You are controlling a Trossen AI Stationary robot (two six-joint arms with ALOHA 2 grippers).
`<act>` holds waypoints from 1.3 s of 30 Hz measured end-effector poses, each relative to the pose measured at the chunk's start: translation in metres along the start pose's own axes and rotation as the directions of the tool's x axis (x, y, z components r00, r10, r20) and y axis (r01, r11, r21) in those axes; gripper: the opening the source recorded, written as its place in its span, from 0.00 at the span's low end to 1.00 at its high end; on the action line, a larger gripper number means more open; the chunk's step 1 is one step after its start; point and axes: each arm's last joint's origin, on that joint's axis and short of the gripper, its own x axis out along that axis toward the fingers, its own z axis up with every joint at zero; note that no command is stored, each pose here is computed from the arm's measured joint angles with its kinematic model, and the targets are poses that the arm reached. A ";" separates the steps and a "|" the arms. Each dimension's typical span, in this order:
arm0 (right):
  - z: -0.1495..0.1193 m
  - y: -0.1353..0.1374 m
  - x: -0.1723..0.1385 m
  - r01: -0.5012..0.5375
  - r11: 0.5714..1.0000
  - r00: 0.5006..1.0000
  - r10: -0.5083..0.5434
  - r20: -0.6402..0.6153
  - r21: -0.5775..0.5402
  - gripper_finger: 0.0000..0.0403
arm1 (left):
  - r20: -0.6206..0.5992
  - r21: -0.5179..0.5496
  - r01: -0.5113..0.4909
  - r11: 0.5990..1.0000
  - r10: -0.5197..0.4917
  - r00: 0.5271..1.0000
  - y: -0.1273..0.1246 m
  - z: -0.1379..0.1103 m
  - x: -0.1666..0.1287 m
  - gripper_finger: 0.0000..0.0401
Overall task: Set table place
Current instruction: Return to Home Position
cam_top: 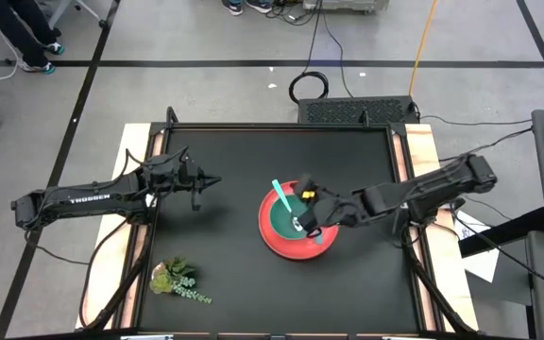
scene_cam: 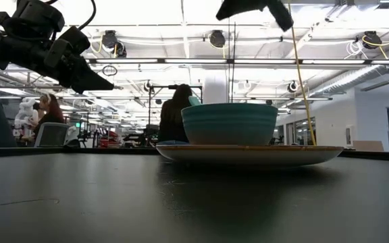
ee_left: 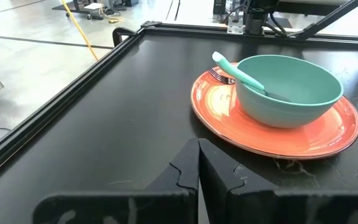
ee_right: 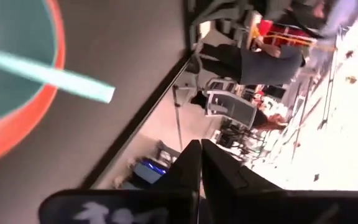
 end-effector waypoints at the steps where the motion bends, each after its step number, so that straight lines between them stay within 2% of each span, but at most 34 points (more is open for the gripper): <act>1: -0.003 -0.003 -0.003 0.011 0.999 1.000 -0.011 0.012 0.047 0.00 | 0.000 0.000 0.000 1.000 0.000 1.000 0.000 0.000 0.000 0.04; 4: -0.013 -0.013 -0.015 0.046 0.976 0.998 -0.053 0.027 0.211 0.00 | 0.000 0.000 0.000 1.000 0.000 1.000 0.000 0.000 0.000 0.04; 8: -0.030 -0.024 -0.033 0.064 0.911 0.992 -0.101 0.071 0.407 0.00 | 0.000 0.000 0.000 1.000 0.000 1.000 0.000 0.000 0.000 0.04; 12: -0.048 -0.034 -0.048 0.012 0.780 0.977 -0.141 0.157 0.626 0.00 | 0.000 0.002 0.000 1.000 0.000 1.000 0.000 0.000 0.000 0.04; 15: -0.059 -0.037 -0.054 -0.045 0.673 0.971 -0.145 0.191 0.738 0.00 | 0.000 0.005 0.000 1.000 0.000 1.000 0.000 0.000 0.000 0.04; 17: -0.062 -0.035 -0.055 -0.087 0.625 0.971 -0.119 0.205 0.776 0.00 | 0.000 0.007 -0.001 1.000 0.001 1.000 0.000 0.000 0.000 0.04; 20: -0.065 -0.032 -0.052 -0.121 0.532 0.975 -0.093 0.200 0.838 0.00 | 0.000 0.007 -0.001 1.000 0.001 1.000 0.000 0.000 0.000 0.04; 22: -0.066 -0.031 -0.051 -0.166 0.492 0.971 -0.070 0.228 0.855 0.00 | 0.000 0.007 -0.001 1.000 0.001 1.000 0.000 0.000 0.000 0.04; 25: -0.064 -0.029 -0.050 -0.226 0.459 0.957 -0.060 0.283 0.859 0.00 | 0.000 0.009 -0.001 1.000 0.001 1.000 0.000 0.000 0.000 0.04; 28: -0.065 -0.025 -0.050 -0.263 0.459 0.942 -0.067 0.329 0.849 0.00 | 0.000 0.022 -0.001 1.000 0.001 1.000 0.000 0.000 0.000 0.04; 32: -0.079 -0.022 -0.051 -0.305 0.399 0.920 -0.112 0.377 0.865 0.00 | 0.001 0.026 -0.001 1.000 0.001 1.000 0.000 0.000 0.000 0.04; 36: -0.102 -0.018 -0.059 -0.280 0.348 0.920 -0.169 0.353 0.895 0.00 | 0.002 0.025 -0.002 1.000 0.002 1.000 0.000 0.000 0.000 0.04; 39: -0.122 -0.015 -0.066 -0.312 0.283 0.897 -0.226 0.379 0.907 0.00 | 0.001 0.025 -0.001 1.000 0.001 1.000 0.000 0.000 0.000 0.04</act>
